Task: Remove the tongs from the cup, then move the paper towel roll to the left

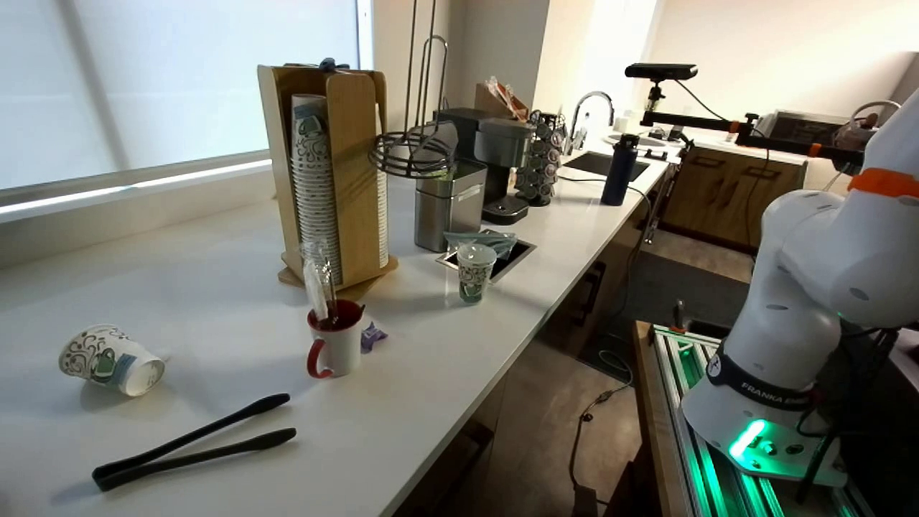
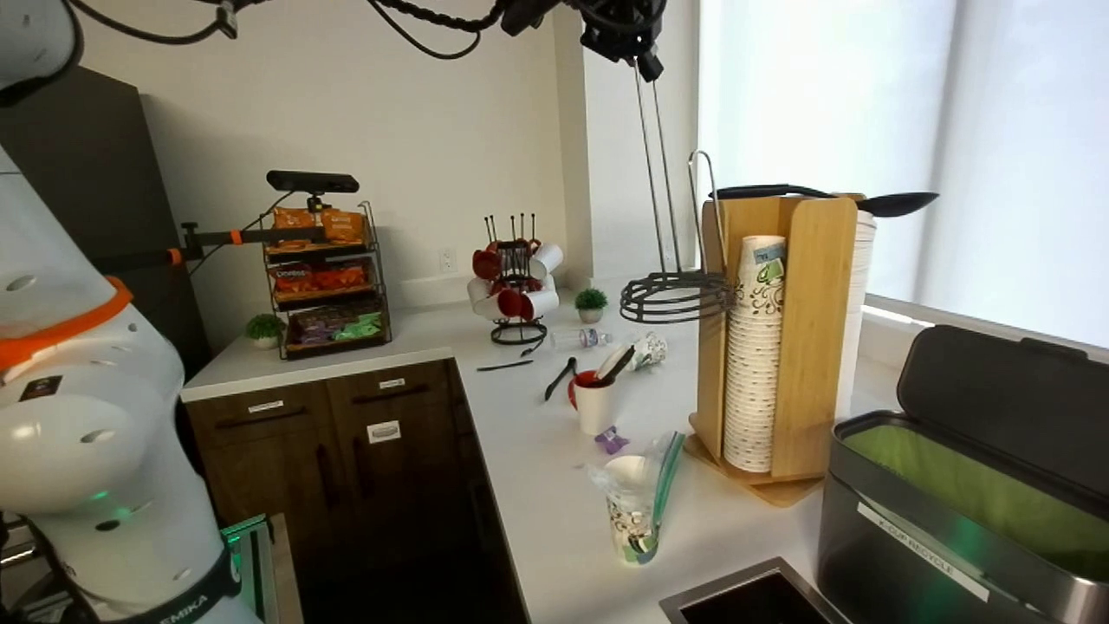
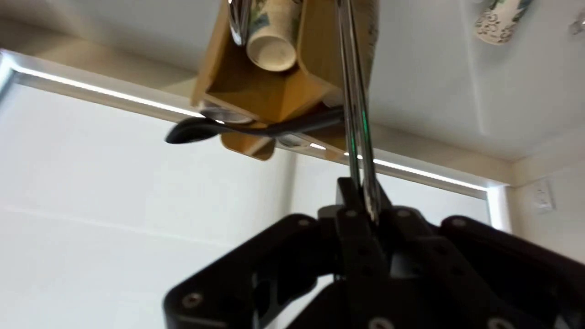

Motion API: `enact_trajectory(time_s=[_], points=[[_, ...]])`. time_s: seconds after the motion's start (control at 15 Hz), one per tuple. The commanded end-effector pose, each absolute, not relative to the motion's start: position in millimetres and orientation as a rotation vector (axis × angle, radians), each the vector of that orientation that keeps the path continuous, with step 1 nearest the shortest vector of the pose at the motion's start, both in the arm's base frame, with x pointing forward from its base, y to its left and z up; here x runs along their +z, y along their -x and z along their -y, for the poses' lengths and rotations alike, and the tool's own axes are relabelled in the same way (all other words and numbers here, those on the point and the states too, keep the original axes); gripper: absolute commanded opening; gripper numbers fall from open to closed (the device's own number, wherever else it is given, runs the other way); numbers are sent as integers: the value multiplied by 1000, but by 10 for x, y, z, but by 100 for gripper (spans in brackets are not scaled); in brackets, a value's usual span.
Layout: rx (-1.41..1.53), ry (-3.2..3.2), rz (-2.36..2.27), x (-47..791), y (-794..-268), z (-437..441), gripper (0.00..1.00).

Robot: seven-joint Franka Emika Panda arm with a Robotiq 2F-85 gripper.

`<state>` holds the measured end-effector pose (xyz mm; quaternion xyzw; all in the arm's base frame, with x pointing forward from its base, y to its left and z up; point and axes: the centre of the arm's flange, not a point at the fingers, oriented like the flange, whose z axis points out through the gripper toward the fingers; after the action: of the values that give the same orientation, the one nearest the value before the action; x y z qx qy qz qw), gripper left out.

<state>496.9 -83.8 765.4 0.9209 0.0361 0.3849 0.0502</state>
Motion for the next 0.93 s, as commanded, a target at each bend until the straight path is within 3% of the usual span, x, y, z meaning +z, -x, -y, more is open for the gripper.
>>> enact_trajectory(time_s=[0.0,0.87], points=[[1295,-2844,-364,7897,-5145,697,2],[1627,-2685,-1116,7892,-6673,-341,2]])
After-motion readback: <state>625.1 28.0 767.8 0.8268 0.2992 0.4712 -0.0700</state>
